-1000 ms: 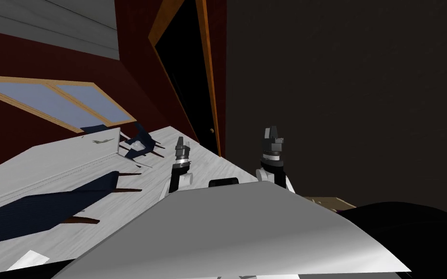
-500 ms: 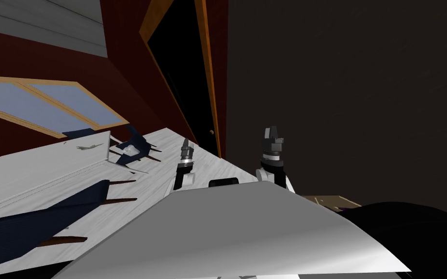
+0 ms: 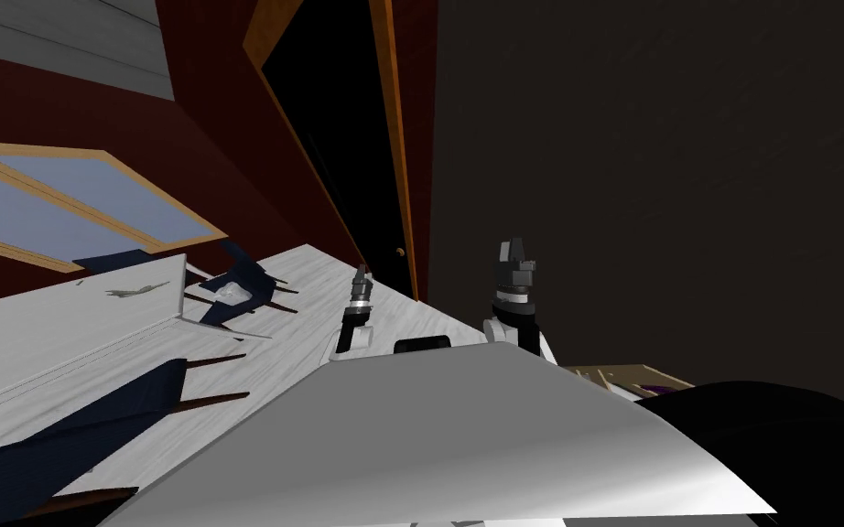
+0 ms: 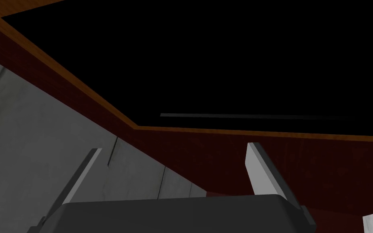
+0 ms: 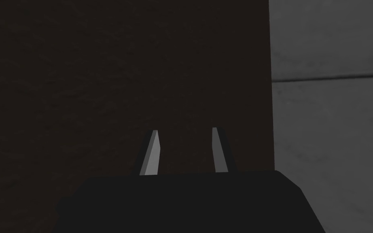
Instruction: Push the door open
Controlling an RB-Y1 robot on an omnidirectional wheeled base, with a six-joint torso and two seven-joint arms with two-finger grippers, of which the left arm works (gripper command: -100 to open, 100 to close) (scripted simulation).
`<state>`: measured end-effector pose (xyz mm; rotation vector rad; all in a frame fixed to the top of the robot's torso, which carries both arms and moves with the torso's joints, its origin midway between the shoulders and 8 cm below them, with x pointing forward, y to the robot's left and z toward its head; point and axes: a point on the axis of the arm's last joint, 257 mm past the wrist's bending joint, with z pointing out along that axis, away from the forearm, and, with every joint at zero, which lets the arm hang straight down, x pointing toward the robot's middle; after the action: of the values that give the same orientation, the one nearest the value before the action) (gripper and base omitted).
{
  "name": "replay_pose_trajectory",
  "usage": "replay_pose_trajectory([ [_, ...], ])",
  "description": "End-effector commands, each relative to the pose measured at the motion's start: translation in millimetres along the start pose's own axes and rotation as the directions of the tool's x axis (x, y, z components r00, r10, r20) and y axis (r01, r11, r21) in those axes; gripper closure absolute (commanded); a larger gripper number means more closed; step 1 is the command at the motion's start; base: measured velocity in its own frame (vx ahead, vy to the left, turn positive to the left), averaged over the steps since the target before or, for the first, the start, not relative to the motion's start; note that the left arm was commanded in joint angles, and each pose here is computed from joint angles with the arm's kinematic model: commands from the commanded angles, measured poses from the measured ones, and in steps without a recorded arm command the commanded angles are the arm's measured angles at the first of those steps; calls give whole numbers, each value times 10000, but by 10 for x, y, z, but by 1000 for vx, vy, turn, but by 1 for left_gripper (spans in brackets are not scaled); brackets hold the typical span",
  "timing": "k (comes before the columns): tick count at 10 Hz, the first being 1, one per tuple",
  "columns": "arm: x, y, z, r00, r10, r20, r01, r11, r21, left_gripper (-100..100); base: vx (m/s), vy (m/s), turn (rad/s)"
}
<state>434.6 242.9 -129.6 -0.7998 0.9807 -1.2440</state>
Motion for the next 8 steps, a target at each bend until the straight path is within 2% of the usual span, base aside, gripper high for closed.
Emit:
replay_pose_trajectory([
  [1,88,145,-21,9998,-96,-172,92,9998,-194,-100,79,103,-98],
  [8,462,657,-95,9947,-521,-887,426,9935,-1055,-100,79,105,-102],
])
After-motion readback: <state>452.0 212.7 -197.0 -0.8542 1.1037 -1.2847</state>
